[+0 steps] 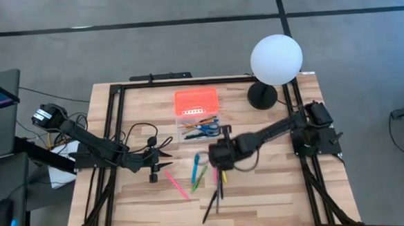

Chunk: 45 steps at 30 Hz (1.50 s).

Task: Pick & place school supplies into a supply box
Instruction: Put the green crayon into the supply box

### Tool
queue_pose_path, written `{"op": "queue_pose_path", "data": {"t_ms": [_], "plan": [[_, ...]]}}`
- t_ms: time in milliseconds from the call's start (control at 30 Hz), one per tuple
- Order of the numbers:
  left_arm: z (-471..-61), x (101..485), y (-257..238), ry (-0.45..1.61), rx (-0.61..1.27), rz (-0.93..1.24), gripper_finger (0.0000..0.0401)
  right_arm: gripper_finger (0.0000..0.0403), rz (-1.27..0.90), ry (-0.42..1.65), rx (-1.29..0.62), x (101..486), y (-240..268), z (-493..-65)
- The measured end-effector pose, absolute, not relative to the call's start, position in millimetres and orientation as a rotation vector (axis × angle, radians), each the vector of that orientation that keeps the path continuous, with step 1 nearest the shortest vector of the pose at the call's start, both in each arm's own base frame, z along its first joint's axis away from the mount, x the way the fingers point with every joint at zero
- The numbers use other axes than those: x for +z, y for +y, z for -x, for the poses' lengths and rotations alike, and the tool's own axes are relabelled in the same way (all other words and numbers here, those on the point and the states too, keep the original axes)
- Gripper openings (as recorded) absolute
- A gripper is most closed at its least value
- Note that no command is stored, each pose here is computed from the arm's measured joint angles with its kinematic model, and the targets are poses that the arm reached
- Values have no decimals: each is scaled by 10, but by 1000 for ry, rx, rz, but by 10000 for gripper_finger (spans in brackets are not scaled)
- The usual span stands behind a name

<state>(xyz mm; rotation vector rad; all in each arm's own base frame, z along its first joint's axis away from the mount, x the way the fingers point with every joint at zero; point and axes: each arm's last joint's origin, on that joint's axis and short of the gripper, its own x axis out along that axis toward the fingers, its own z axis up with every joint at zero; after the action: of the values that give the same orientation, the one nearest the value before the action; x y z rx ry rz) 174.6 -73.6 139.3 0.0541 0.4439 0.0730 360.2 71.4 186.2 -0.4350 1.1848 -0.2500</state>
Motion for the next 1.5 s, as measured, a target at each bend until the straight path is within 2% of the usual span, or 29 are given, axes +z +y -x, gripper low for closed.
{"op": "queue_pose_path", "data": {"t_ms": [233, 500, 1067, 1500], "plan": [[-1746, 1393, -736, 444, 74, -51, 123, 8, 370, 1106, -329, 1981, 151, -3815], [-1746, 1393, -736, 443, 74, -47, 123, 10, 276, 1033, -264, 1995, -308, -3929], [-1749, 1400, -736, 436, 79, -44, 123, 12, 221, 904, -178, 2063, -560, -4012], [-1754, 1409, -738, 426, 78, -39, 123, 37, 212, 901, -161, 2063, -557, -4013]]}}
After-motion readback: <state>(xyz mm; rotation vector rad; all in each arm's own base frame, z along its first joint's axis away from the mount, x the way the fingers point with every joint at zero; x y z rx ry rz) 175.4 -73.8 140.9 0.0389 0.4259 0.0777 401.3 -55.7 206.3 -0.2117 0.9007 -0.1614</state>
